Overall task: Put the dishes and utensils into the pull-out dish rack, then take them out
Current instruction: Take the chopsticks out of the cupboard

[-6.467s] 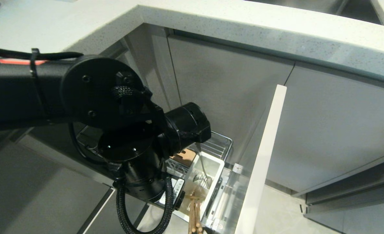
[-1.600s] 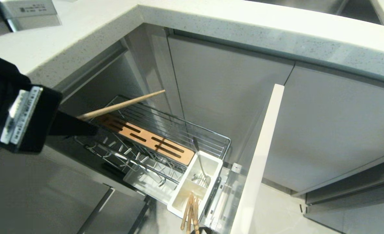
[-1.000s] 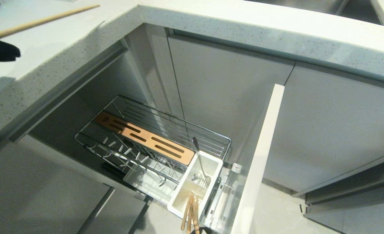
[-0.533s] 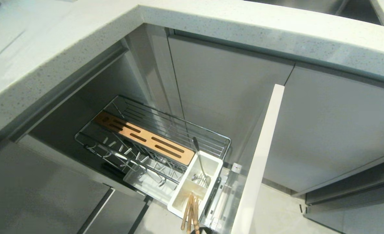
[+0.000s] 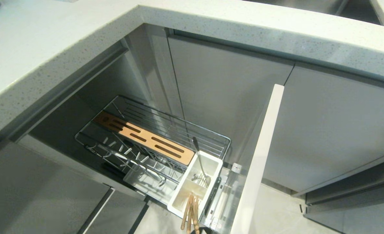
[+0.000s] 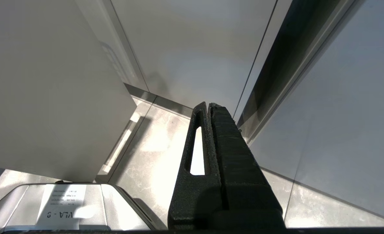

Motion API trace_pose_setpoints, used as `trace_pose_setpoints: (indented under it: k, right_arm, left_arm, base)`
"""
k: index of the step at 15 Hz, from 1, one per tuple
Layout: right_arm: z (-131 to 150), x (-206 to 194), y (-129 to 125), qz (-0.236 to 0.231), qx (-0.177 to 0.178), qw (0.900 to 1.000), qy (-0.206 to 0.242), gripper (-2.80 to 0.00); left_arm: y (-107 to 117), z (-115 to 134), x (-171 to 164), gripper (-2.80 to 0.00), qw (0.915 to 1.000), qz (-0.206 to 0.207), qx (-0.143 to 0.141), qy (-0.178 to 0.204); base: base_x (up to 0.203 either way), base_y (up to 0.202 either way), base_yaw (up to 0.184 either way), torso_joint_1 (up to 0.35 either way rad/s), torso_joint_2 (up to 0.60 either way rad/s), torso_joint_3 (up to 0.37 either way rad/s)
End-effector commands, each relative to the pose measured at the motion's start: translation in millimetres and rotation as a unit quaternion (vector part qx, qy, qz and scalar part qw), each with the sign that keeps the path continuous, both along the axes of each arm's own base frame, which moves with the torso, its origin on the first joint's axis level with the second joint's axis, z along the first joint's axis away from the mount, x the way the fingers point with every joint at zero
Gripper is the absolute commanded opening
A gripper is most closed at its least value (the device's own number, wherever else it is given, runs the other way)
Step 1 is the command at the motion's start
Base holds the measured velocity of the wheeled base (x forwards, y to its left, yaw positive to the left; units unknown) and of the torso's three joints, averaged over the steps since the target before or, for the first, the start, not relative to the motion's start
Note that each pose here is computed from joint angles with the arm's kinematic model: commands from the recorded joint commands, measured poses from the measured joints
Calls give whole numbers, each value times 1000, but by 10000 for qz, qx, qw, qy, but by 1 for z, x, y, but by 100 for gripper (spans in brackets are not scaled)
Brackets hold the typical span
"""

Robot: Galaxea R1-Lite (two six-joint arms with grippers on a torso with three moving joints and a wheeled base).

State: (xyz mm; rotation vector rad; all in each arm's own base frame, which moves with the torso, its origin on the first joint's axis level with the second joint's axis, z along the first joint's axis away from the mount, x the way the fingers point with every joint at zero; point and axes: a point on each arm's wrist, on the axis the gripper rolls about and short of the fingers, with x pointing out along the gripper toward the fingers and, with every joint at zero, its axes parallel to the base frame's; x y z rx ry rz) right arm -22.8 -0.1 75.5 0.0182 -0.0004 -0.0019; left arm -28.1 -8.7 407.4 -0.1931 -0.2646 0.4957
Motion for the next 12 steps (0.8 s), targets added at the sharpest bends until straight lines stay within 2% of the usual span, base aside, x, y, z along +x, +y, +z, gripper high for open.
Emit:
trace_pose_setpoints:
  k: [1,3,4,5,7,10,12]
  right_arm:
    - [0,0,0,2,1,10000,10,-280]
    - [0,0,0,2,1,10000,10,-280]
    - [0,0,0,2,1,10000,10,-280]
    - [0,0,0,2,1,10000,10,-280]
    - [0,0,0,2,1,10000,10,-280]
    - [0,0,0,2,1,10000,10,-280]
    - [0,0,0,2,1,10000,10,-280]
  left_arm:
    - [-11,-14,-7,-280,9959,858,-107,-267]
    - [-20,-25,-7,-280,9899,1281,-351,-489]
    - [-23,-32,-5,-280,9918,1085,-572,-371]
    - [-23,-39,-2,-280,9930,818,-850,-41]
    - [-17,-40,8,-280,9926,223,-1133,378]
    - [-7,-40,23,-280,9831,-616,-1493,866]
    - [3,-38,36,-280,9707,-1220,-1764,1086]
  base:
    - [0,0,0,0,0,0]
    - [0,0,0,0,0,0]
    - [0,0,0,0,0,0]
    - [0,0,0,0,0,0]
    - [0,0,0,0,0,0]
    - [0,0,0,0,0,0]
    - [0,0,0,0,0,0]
